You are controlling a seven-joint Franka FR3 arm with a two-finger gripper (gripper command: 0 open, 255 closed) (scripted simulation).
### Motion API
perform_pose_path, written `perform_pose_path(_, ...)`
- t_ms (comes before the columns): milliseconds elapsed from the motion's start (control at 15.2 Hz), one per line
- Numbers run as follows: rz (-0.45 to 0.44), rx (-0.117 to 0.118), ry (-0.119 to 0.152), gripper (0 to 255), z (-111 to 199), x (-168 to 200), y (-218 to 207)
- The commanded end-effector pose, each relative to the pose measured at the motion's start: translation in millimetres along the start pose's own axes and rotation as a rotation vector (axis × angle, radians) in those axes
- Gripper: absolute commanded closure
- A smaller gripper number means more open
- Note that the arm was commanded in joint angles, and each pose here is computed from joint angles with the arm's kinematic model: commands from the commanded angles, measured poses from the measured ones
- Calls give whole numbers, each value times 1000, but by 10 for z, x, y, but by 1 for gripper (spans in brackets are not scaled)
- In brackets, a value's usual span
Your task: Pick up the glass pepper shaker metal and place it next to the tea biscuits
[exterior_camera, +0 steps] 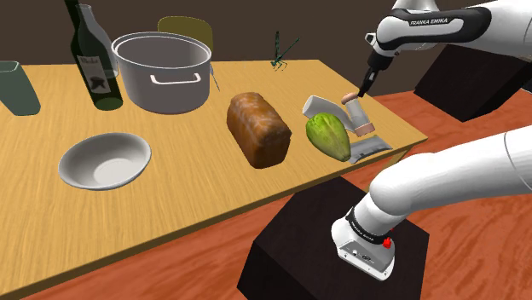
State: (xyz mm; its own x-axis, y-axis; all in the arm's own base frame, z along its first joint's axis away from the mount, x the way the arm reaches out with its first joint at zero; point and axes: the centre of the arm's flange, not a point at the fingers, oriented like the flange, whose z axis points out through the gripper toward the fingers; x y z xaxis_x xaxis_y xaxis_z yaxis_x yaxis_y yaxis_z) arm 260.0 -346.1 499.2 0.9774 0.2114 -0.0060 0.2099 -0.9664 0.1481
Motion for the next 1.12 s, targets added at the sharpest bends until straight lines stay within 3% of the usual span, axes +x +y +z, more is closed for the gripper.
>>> perform_pose_path(0, 0, 0, -1, 255, 89, 5, -10)
perform_pose_path(330, 0, 0, -1, 255, 87, 4, -9)
perform_pose_path(396, 0, 0, -1, 0, 87, 4, -9)
perform_pose_path(792, 336, -39, 193, 0, 499, -752, -618)
perform_pose_path(858, 360, -42, 207, 0, 535, -794, -670)
perform_pose_path(1056, 360, -42, 207, 0, 690, -764, -657)
